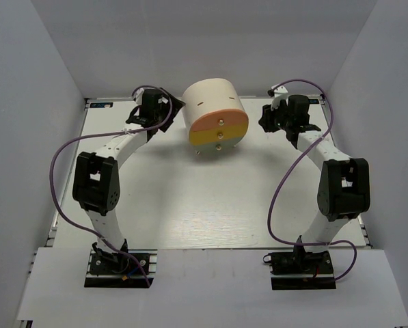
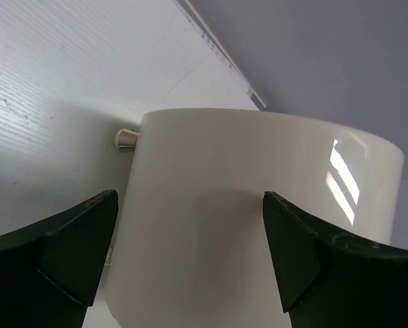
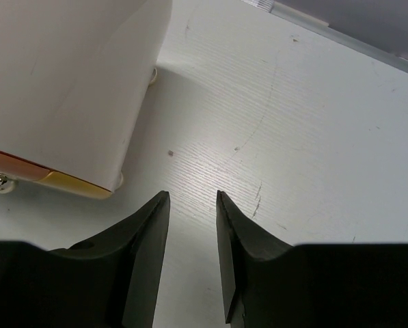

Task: Sort the stationery into containers
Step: Reset both arms

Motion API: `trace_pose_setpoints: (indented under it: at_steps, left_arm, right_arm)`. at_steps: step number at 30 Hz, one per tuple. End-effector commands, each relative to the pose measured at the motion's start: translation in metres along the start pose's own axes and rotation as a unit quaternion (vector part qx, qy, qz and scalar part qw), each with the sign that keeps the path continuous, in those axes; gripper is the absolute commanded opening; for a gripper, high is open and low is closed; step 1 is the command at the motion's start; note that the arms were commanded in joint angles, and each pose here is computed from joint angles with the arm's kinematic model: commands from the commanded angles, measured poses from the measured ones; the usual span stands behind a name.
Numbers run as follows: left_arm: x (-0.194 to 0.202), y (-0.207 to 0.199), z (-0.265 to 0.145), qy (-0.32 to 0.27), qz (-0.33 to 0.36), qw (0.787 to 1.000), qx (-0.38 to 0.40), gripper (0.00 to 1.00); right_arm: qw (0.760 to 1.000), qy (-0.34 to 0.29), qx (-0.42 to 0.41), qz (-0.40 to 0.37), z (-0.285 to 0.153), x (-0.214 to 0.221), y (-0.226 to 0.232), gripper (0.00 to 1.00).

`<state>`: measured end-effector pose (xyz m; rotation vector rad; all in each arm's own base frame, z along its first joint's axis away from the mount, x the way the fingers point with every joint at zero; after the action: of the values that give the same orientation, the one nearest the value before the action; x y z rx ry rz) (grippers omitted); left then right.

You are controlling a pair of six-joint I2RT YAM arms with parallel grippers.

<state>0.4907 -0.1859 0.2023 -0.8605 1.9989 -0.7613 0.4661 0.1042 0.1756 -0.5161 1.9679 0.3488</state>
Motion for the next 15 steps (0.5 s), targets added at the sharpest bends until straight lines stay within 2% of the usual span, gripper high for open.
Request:
trace_pose_setpoints:
  at_steps: [1, 11, 15]
  left_arm:
    - [0.002, -0.020, 0.002, 0.018, -0.003, 0.999, 0.030, 0.96]
    - [0.014, -0.027, 0.021, 0.060, 0.012, 0.997, 0.043, 0.95]
    - [0.011, -0.017, 0.020, 0.048, 0.012, 0.999, 0.014, 0.95]
  right_arm:
    - [1.000, -0.030, 0.001, 0.000, -0.001, -0.018, -0.004, 0.40]
    - [0.999, -0.031, 0.008, 0.005, -0.004, -0.016, -0.008, 0.41]
    - [0.999, -0.030, 0.012, 0.009, -0.007, -0.013, -0.011, 0.43]
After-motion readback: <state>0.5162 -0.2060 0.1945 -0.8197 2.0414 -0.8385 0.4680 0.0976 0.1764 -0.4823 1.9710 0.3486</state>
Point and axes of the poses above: each gripper's point midway between its finger pads, its own z axis out along the fingers, its own y axis along the line the jaws close on, x = y × z, the point moved 3 cm from there along -z, back along the fingers, and after that the axes turned 1 degree about z, right-handed, at the moved point
